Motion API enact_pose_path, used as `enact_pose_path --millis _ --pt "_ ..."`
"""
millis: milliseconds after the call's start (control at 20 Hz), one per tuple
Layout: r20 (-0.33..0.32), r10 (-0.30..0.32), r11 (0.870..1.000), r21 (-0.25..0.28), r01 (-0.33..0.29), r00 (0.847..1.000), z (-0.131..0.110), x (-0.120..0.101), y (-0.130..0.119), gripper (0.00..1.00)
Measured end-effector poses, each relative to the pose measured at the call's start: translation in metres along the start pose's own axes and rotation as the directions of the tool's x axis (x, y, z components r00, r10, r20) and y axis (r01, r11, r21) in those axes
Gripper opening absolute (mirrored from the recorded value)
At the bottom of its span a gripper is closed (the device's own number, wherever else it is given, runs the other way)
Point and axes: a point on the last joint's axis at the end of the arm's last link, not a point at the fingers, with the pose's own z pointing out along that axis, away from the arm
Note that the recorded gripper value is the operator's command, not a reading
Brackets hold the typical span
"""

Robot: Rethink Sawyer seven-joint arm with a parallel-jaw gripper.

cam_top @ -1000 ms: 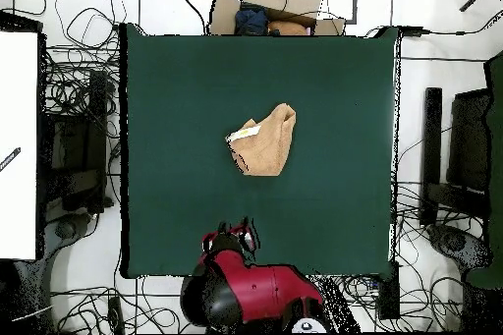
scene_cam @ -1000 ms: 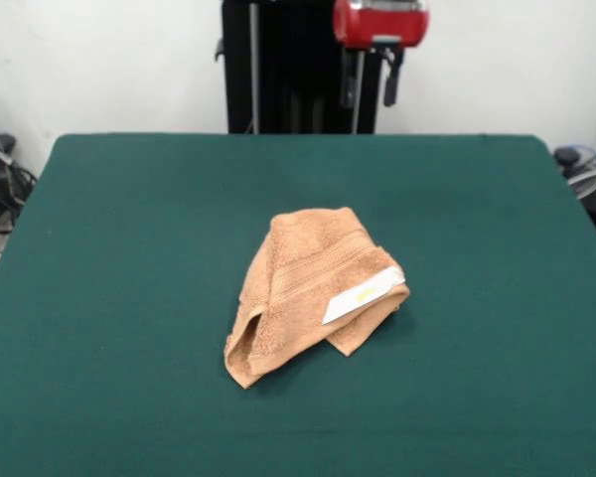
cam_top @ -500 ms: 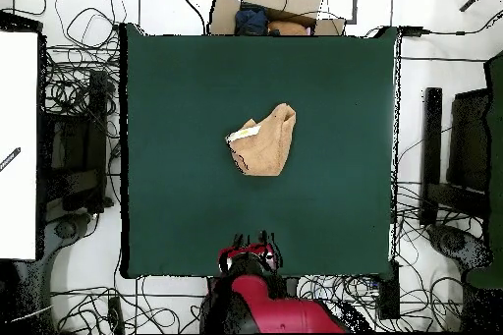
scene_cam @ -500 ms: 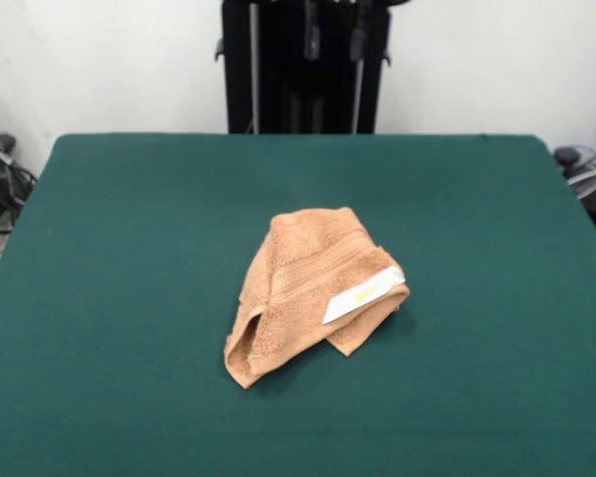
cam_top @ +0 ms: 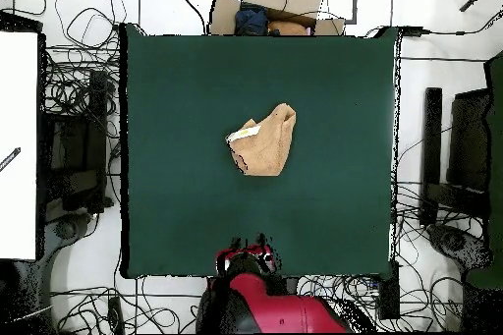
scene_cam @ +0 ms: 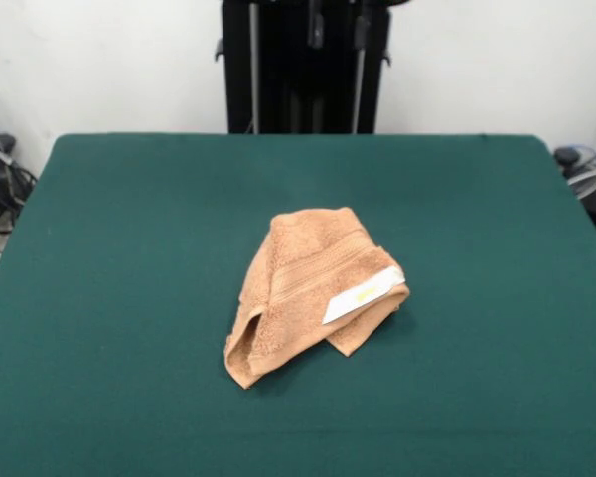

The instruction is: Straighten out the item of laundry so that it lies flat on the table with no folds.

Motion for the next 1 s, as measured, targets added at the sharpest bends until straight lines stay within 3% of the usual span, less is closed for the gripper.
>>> enact_pose_path --millis 250,650,1000 --pt "-0.029 -0.018 1.000 -0.019 0.017 0.999 0.011 -0.016 0.004 1.00" --pt "-0.011 -0.083 0.995 -0.051 0.083 0.996 0.047 -0.053 0.024 1.00" --pt "0.027 -0.099 0.993 -0.056 0.101 0.995 0.076 -0.069 0.034 1.00"
